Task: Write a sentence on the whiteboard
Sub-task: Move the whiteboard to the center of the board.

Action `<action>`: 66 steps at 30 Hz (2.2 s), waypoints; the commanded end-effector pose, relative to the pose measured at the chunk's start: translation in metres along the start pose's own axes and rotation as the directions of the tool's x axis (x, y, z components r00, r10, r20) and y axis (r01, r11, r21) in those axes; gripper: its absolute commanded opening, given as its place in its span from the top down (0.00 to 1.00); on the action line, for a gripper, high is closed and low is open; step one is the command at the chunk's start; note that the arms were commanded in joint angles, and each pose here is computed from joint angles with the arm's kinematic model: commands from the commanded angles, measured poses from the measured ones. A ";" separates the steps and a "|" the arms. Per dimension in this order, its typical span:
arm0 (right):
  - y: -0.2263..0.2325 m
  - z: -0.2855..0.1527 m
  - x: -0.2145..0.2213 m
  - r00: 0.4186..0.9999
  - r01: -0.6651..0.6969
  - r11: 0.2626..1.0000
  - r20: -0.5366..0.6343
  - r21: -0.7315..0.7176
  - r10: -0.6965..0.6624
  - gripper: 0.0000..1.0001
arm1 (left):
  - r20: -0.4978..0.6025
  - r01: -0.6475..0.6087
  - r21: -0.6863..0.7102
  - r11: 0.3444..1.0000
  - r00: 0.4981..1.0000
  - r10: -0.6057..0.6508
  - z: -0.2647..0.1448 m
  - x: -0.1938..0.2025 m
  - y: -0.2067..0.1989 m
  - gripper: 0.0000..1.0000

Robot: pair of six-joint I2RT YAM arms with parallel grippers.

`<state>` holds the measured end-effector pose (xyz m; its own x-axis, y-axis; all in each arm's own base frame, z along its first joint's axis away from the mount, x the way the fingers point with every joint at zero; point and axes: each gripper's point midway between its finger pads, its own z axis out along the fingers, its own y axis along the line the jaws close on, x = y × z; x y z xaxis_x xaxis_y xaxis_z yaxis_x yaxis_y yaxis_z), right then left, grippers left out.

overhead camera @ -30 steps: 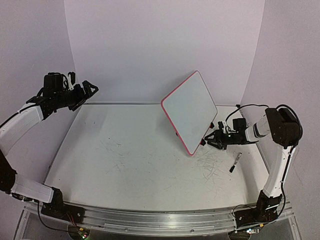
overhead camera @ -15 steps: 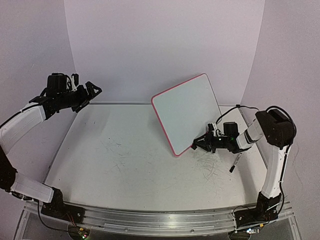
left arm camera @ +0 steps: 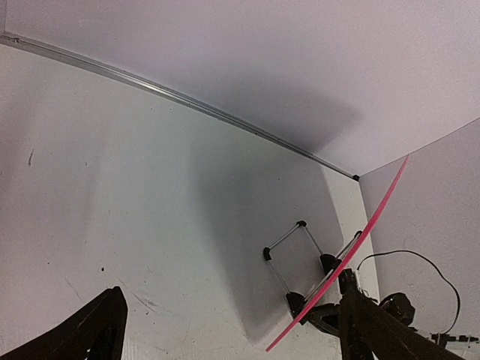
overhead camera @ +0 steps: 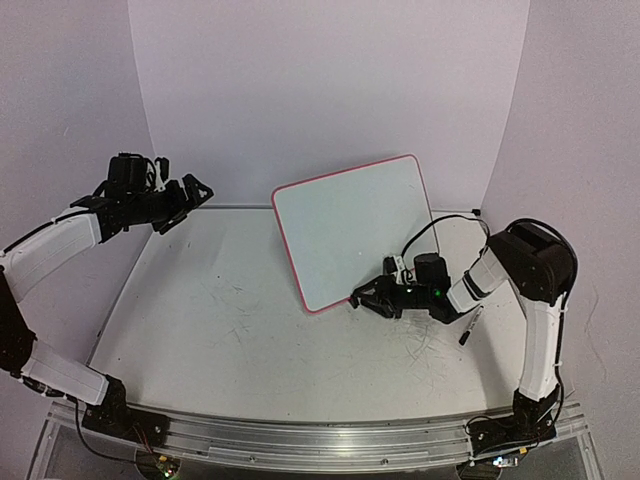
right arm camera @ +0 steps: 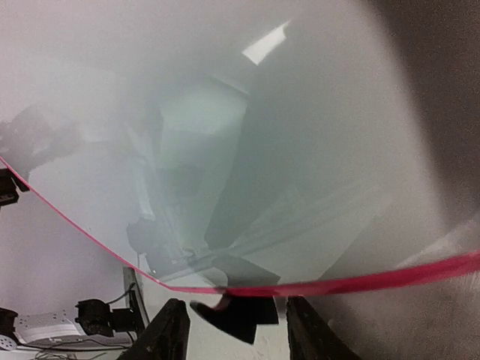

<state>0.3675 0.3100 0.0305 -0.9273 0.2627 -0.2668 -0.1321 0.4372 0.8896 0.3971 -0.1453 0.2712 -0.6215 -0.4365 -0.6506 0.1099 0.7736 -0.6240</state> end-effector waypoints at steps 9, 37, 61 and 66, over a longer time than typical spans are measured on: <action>-0.011 -0.106 -0.036 0.872 0.451 0.604 -0.180 0.657 -0.455 0.41 | -0.002 -0.016 0.000 1.000 1.000 0.016 0.014 0.005 -0.005 0.01; -0.045 -0.065 -0.114 0.655 0.708 0.343 -0.393 0.617 -0.645 0.64 | 0.032 -0.051 0.063 0.997 0.998 0.049 -0.012 0.011 -0.027 0.01; -0.021 -0.057 -0.047 0.649 0.734 0.389 -0.405 0.556 -0.644 1.00 | 0.096 -0.069 0.038 0.997 0.993 0.065 -0.023 -0.002 -0.028 0.02; -0.003 -0.049 -0.015 0.650 0.737 0.413 -0.394 0.534 -0.650 1.00 | 0.164 -0.075 -0.004 0.997 0.984 0.075 -0.034 -0.017 -0.027 0.01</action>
<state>0.3916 0.2146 0.0243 -0.7290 -0.4162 -0.5434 -0.4494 0.8899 -0.0788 0.3779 -0.1570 0.2777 -0.5843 -0.4158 -0.6969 0.1447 0.7916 -0.5936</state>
